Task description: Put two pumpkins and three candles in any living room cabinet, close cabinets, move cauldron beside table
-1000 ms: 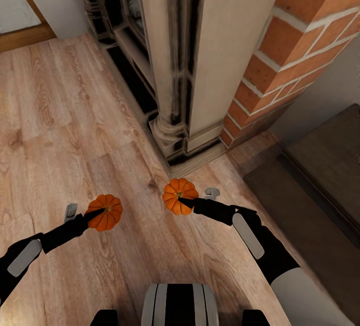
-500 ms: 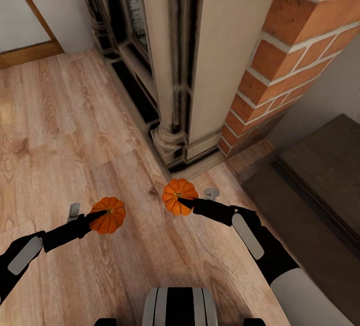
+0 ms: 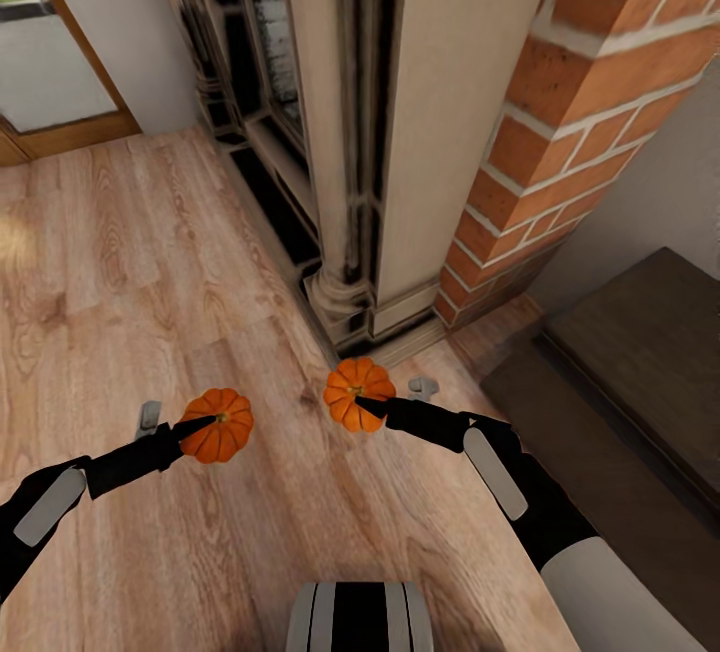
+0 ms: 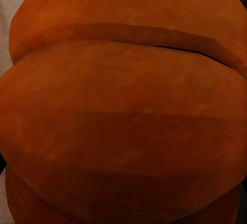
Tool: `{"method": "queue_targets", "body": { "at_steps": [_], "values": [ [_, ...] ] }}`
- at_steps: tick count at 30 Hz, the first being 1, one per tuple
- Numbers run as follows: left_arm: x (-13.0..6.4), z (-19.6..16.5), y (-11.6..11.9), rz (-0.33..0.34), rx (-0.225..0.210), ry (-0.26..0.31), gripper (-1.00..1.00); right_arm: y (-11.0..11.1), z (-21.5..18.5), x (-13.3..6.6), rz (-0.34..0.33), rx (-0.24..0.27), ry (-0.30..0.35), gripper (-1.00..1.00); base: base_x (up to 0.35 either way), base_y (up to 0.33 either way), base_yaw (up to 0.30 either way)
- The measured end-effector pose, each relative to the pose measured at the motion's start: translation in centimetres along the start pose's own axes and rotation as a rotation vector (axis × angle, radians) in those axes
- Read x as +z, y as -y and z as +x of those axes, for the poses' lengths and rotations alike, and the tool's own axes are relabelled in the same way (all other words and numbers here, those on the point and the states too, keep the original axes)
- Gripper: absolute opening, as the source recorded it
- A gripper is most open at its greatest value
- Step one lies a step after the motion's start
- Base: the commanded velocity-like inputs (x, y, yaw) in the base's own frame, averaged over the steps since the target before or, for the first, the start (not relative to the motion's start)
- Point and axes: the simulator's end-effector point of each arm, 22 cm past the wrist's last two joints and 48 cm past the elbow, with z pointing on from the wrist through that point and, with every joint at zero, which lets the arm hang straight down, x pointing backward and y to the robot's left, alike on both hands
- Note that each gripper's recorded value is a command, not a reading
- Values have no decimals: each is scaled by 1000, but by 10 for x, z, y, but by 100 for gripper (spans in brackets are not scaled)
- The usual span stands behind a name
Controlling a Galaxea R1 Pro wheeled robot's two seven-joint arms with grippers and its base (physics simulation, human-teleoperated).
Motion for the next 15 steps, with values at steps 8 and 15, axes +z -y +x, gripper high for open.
{"method": "queue_targets", "body": {
  "at_steps": [8,15],
  "values": [
    [-5,-7,17,19,21,14,-100,-14,-12,-7,-7,-24,18,-100,0,0,0],
    [-10,-13,32,35,42,27,-100,-26,-22,-12,-13,-44,34,-100,0,0,0]
  ]
}}
